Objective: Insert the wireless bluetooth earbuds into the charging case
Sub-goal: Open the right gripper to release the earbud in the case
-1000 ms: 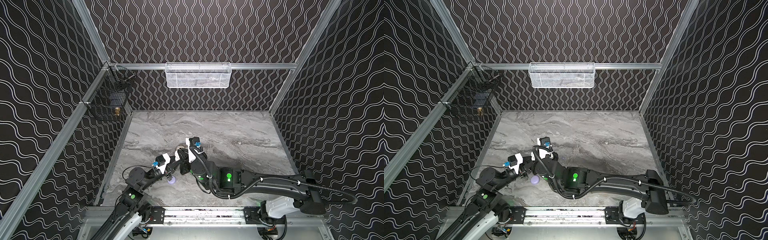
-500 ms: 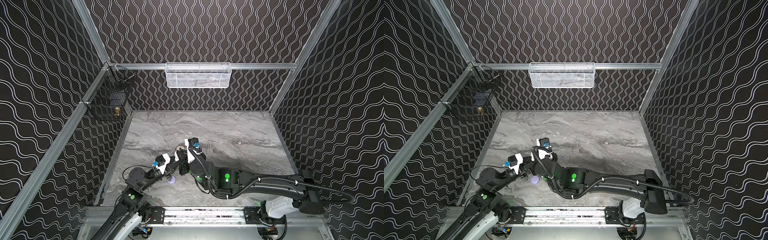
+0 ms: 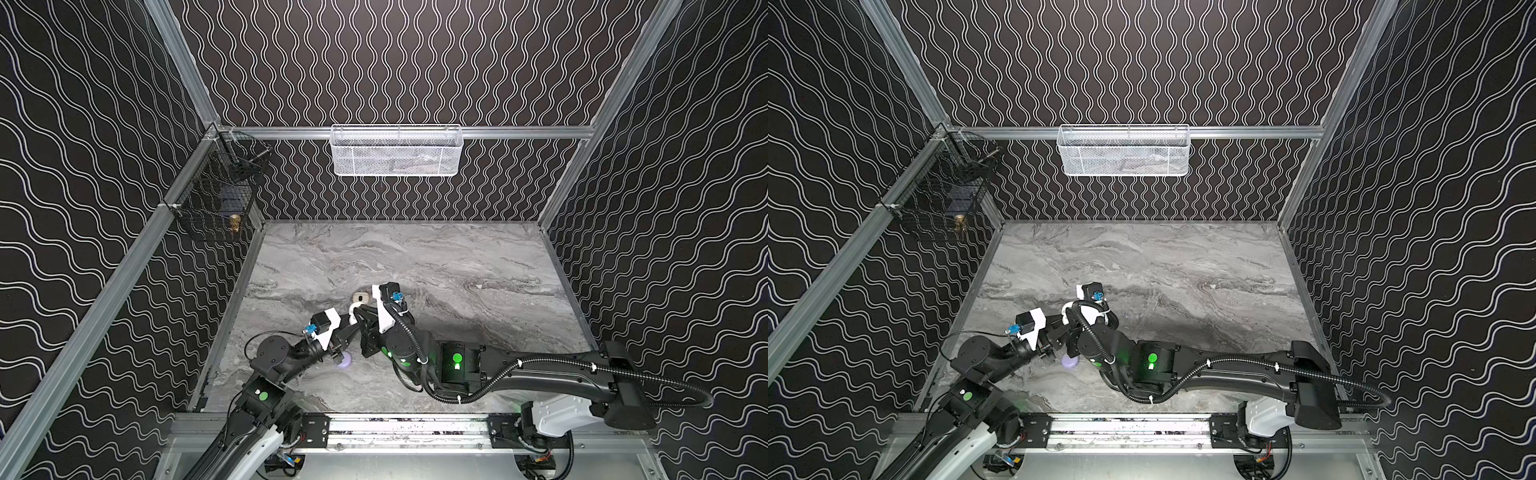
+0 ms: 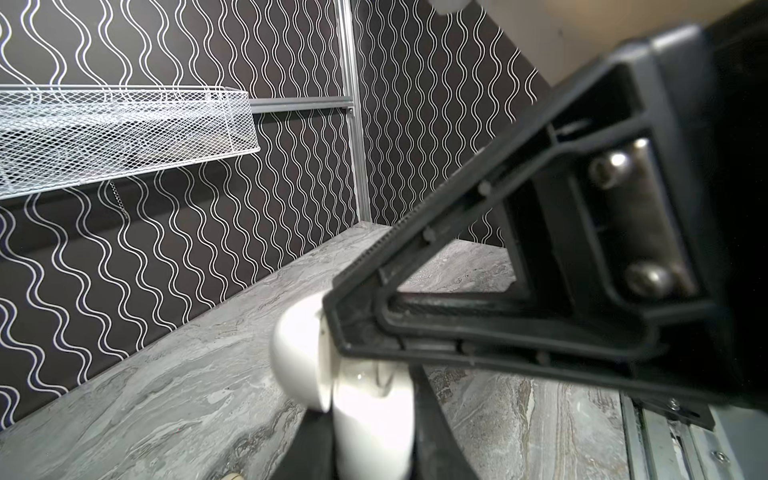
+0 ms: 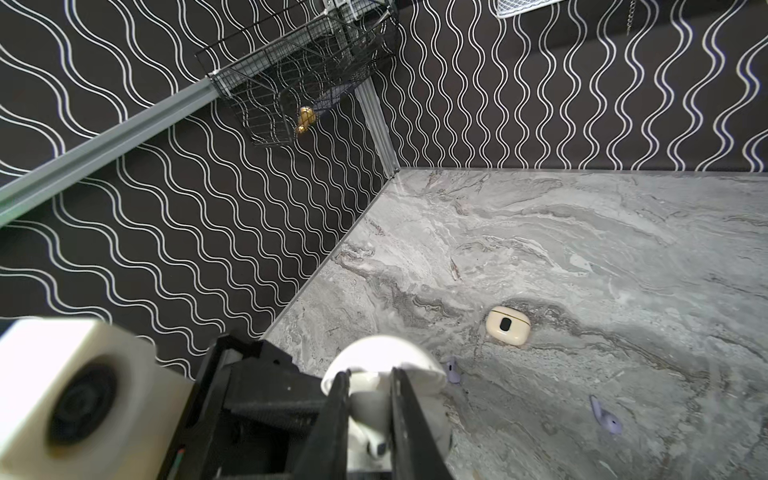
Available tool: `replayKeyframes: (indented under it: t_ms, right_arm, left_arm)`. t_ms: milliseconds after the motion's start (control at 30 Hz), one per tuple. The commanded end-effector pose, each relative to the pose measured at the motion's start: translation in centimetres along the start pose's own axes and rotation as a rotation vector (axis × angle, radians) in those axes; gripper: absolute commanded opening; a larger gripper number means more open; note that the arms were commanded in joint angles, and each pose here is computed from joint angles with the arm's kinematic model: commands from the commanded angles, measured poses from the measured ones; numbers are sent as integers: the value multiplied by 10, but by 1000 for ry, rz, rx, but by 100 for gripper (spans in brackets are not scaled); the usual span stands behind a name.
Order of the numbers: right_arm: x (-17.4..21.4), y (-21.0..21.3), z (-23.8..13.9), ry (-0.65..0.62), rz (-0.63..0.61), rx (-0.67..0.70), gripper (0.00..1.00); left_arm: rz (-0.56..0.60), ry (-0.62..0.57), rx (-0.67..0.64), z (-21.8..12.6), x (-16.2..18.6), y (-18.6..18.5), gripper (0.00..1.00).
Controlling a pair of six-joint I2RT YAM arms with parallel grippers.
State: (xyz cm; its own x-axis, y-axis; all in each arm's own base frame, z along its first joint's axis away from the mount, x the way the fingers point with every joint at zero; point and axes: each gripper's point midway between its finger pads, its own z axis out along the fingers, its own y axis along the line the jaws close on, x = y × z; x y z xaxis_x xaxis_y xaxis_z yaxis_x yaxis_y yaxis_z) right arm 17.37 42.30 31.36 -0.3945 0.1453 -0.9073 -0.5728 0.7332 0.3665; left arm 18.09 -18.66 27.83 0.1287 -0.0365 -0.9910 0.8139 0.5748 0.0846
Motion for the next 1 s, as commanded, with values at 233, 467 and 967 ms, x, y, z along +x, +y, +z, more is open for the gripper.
replayKeyframes:
  t_ms: [233, 467, 967]
  right_arm:
    - [-7, 5, -9, -13, 11, -54, 39]
    - [-33, -7, -33, -47, 15, -24, 44]
    - [-37, -95, 3, 253, 67, 103, 34]
  left_arm:
    - [41, -89, 29, -3, -24, -6, 0]
    - [57, -97, 85, -4, -22, -16, 0]
    - [51, -107, 312, 2, -24, -48, 0]
